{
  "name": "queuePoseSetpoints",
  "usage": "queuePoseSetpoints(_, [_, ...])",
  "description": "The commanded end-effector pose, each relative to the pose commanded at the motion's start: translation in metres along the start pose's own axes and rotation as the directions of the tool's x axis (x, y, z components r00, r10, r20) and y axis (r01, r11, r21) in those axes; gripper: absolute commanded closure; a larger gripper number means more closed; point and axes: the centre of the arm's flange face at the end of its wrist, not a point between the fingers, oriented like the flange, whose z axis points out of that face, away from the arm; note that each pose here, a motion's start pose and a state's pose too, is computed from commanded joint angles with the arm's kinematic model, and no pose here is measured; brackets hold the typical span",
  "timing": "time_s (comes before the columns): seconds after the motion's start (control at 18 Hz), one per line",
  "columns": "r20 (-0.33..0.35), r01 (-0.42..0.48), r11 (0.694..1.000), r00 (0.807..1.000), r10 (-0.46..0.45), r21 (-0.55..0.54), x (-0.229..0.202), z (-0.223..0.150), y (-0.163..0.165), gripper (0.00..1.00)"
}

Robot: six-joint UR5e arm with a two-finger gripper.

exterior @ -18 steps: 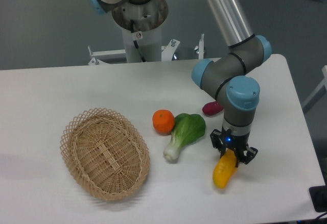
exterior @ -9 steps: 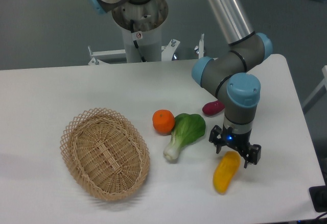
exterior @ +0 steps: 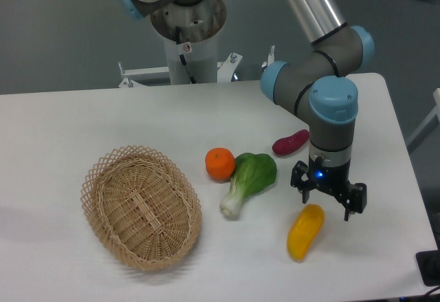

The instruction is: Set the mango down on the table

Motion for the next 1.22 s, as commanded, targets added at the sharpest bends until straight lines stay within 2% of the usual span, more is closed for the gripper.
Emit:
queuePoseSetpoints(0.17, [0.04,0.009,1.0,0.999,-0.009,0.002,-0.011,-0.034,0.006,0.0])
queuePoseSetpoints(0.28, [0.042,0.026,1.0,0.999,-0.026,-0.012,-0.022,-0.06,0.023,0.0])
queuePoseSetpoints(0.39, [0.008,0.019,0.999,1.0,-0.019,-0.027,-0.028,-0.08,0.046,0.0])
queuePoseSetpoints(0.61, [-0.053,-0.114,0.992,0.992,0.111,-0.046,-0.037,-0.11,0.092,0.0])
queuePoseSetpoints(0.78, [-0.069,-0.124,0.992,0.99,0.122,-0.02,-0.045,-0.134,0.123,0.0])
queuePoseSetpoints(0.94, [-0.127,-0.191,0.982,0.974,0.188,-0.006,-0.05,-0.153,0.169,0.0])
queuePoseSetpoints(1.06, [-0.125,-0.216,0.976,0.968,0.219,0.032,-0.054,-0.162,0.189,0.0])
queuePoseSetpoints(1.22, [-0.113,-0.195,0.979,0.973,0.201,0.061,-0.056,-0.168,0.199,0.0])
